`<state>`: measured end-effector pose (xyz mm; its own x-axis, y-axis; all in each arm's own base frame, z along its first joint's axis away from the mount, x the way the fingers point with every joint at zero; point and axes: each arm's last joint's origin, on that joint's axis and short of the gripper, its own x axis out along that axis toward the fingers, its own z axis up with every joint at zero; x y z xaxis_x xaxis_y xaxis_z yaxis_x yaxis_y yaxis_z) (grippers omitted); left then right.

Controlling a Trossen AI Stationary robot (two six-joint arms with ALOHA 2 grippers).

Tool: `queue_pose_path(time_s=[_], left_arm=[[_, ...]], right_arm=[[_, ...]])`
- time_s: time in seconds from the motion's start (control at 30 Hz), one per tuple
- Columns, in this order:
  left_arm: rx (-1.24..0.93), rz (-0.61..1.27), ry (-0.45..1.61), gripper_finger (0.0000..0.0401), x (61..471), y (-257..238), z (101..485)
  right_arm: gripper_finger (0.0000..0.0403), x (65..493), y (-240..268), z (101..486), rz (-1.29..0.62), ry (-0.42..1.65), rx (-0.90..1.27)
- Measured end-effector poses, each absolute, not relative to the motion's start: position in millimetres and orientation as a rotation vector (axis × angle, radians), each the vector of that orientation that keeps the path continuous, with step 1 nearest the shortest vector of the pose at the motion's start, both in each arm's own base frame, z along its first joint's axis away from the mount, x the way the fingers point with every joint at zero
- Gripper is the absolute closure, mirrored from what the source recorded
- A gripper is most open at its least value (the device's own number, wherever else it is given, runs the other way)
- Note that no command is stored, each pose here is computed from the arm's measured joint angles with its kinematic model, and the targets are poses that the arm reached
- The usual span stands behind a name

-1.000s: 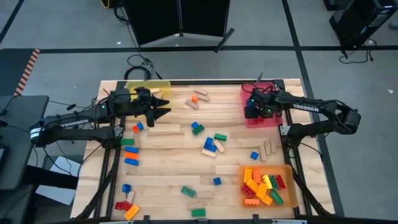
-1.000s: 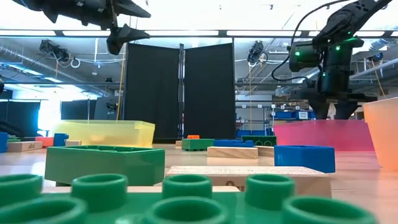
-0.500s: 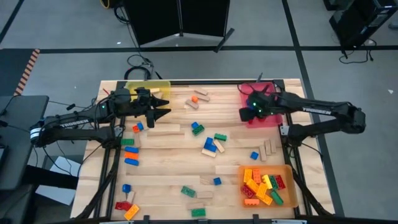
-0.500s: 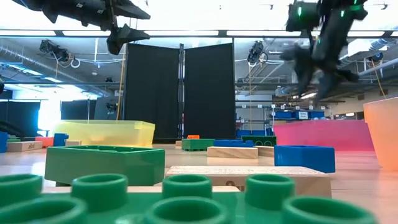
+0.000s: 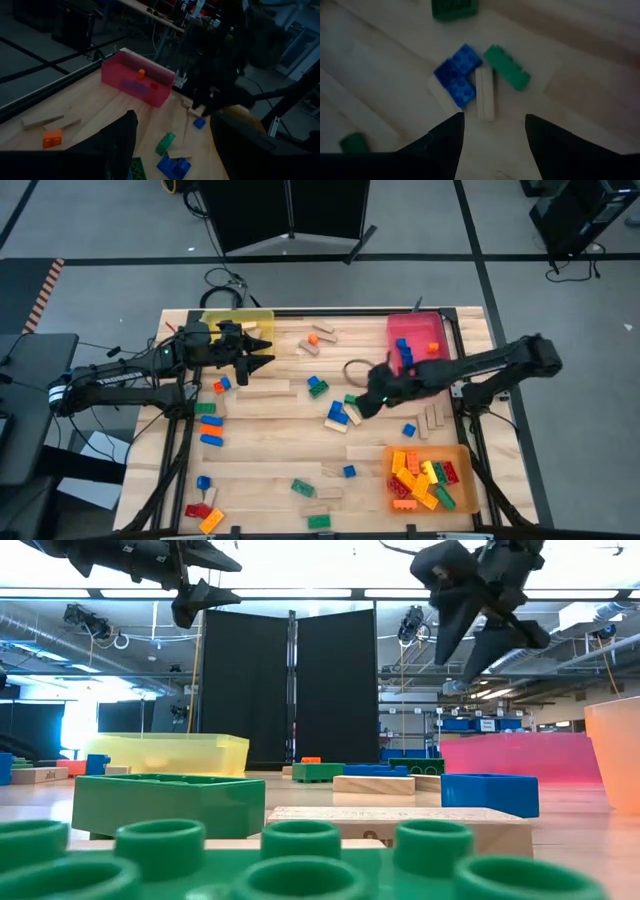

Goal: Sort blocks by size

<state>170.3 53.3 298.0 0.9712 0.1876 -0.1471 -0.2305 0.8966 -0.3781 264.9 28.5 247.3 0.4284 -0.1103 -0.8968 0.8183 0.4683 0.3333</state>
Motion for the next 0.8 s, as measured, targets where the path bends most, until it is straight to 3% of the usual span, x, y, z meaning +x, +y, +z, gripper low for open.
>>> queue_pose_path(time_s=[0.33,0.8], left_arm=[[-0.404,0.215,0.108,0.0144,170.3,53.2,298.0],[-0.405,0.214,0.110,0.0144,170.3,53.1,297.9]], right_arm=[[0.0175,305.6,50.8,192.7,-0.661,1.168,0.855],[0.0132,328.1,53.7,135.3,-0.696,1.258,0.789]])
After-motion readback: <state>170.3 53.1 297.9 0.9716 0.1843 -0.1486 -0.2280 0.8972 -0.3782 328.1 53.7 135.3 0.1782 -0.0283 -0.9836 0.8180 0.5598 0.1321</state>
